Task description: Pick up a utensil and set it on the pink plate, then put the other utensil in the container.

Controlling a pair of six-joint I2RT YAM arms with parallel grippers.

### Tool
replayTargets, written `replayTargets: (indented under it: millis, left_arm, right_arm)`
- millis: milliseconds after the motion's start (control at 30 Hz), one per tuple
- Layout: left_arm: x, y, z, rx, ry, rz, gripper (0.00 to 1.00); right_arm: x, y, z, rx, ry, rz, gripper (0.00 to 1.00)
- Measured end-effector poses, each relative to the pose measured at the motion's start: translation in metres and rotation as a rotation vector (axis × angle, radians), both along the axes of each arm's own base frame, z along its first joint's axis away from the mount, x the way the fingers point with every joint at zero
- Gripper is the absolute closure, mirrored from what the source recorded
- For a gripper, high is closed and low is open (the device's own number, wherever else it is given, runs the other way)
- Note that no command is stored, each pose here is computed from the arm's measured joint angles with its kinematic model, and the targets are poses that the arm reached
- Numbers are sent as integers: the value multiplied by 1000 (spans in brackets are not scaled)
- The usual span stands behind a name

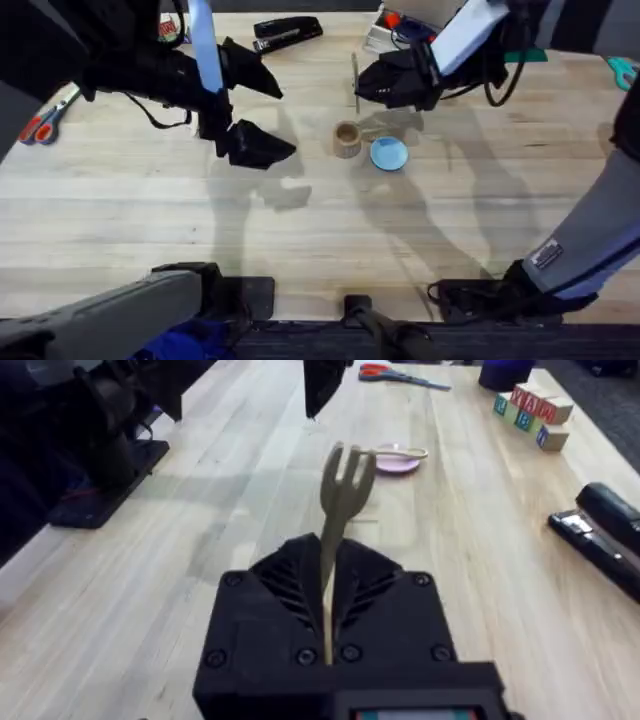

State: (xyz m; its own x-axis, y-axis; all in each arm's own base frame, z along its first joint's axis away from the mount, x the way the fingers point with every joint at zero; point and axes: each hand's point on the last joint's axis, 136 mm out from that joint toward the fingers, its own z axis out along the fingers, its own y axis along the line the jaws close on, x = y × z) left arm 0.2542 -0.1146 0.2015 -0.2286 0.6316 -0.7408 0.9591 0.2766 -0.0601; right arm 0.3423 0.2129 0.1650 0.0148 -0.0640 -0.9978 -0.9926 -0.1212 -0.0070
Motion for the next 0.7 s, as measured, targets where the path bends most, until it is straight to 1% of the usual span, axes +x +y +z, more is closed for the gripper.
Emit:
replayTargets:
  millis: [233,500,700]
  left_arm:
    - [0,0,0,0,0,0,6]
    - [0,0,0,0,0,0,6]
    - [0,0,0,0,0,0,6]
  right_arm:
    - [0,2,-8,-3,25,6,966]
    - [-9,15,-11,-6,39,43,967]
    - [-14,16,-14,-16,69,49,966]
